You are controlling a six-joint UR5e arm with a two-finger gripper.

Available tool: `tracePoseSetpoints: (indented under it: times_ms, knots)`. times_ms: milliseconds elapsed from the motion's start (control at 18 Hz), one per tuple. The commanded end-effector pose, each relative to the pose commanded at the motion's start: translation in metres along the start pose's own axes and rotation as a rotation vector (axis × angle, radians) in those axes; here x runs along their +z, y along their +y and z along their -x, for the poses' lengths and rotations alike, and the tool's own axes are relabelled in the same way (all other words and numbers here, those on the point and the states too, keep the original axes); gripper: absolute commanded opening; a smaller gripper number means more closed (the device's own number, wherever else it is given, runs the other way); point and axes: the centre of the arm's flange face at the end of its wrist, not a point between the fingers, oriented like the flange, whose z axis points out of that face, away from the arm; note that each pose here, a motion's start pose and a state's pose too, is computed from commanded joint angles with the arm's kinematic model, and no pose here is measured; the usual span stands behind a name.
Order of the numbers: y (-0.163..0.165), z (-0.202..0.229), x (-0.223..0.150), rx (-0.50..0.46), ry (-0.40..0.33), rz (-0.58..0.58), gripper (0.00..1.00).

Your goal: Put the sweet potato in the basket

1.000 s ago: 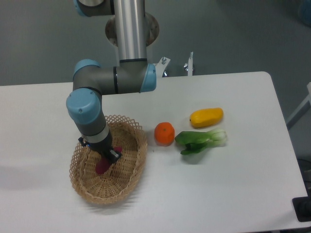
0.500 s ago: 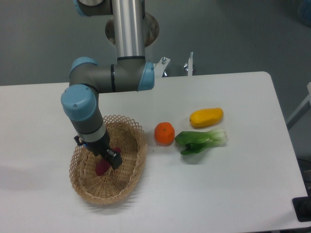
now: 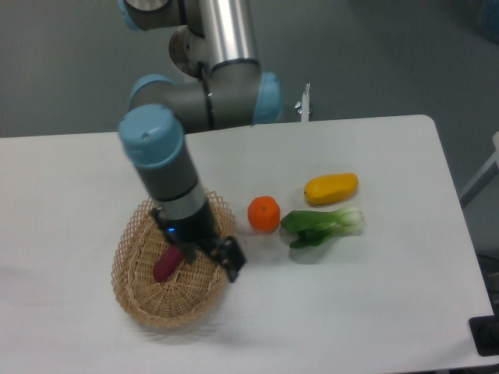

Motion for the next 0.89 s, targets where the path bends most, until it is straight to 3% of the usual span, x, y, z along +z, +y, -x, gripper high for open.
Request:
tracePoseSetpoints:
  times_ms: [222,611,889]
  knots:
    - [0.056,0.049,-0.010,0.089,0.038,0.047,1.00]
    - [0.148,0.107,-0.013,0.353,0.107,0.078,1.00]
    - [0.181,0.121,-0.022,0.366,0.126,0.032,1.00]
